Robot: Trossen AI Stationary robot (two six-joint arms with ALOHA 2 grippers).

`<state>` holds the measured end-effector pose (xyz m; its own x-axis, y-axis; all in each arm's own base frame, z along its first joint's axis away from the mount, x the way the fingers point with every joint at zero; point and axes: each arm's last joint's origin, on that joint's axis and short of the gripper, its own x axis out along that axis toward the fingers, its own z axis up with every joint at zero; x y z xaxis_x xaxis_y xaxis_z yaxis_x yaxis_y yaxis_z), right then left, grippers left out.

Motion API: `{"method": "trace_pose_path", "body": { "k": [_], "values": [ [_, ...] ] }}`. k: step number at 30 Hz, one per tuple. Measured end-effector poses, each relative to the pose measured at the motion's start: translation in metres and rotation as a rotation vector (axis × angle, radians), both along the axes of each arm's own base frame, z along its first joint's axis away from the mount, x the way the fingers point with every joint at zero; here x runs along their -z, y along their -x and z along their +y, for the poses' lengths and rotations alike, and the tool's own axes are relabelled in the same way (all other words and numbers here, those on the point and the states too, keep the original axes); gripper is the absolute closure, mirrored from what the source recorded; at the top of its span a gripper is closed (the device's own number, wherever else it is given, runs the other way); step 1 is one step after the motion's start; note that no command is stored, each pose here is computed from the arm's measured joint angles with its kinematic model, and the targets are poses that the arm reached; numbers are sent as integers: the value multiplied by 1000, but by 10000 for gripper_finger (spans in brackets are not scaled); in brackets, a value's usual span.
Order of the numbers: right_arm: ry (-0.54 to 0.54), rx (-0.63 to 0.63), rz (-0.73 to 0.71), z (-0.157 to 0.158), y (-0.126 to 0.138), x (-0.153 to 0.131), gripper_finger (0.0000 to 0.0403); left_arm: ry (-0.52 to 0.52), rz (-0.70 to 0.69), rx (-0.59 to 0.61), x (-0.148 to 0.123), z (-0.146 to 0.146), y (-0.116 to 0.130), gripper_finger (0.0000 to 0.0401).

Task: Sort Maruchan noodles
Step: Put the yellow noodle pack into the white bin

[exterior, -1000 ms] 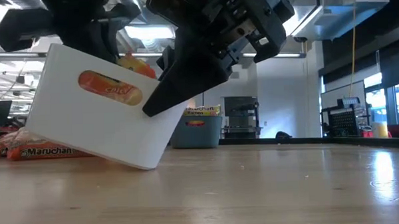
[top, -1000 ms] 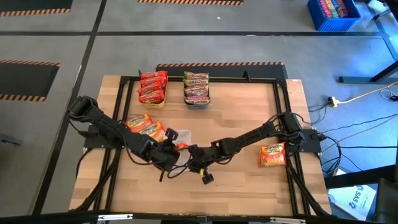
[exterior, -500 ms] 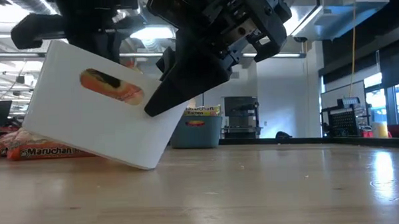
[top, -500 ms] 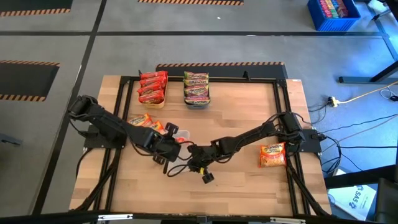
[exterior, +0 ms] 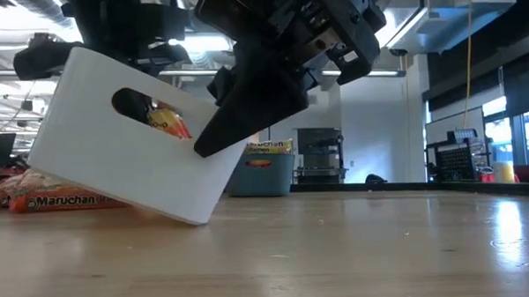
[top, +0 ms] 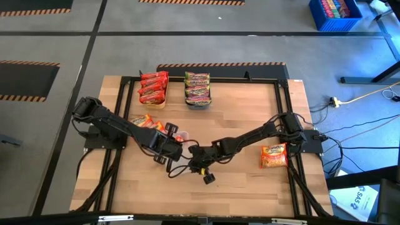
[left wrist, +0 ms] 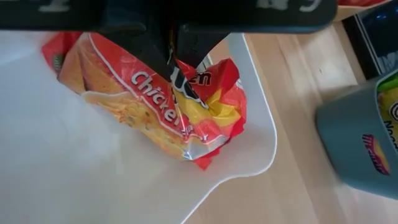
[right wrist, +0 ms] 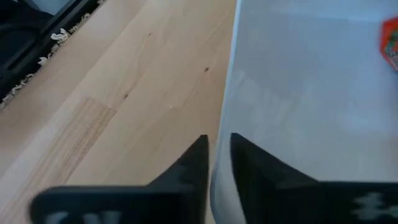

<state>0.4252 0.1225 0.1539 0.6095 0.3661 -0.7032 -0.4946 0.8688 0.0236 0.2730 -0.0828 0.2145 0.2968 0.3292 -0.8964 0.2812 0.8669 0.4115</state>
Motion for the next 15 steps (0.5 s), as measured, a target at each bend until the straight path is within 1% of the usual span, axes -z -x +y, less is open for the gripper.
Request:
{"method": "trace_pose_path", "body": {
  "k": [4,8,12,15],
  "values": [
    [1,0,4,0,0,1,283,5,-22,-15,0,0,-1,395],
    [2,0,6,0,0,1,233,14,-47,-58,0,0,-2,360],
    [7,3,14,0,1,2,203,22,-64,-113,0,0,-2,316],
    [49,34,36,-2,1,-1,194,26,-68,-133,0,0,-1,290]
  ]
}}
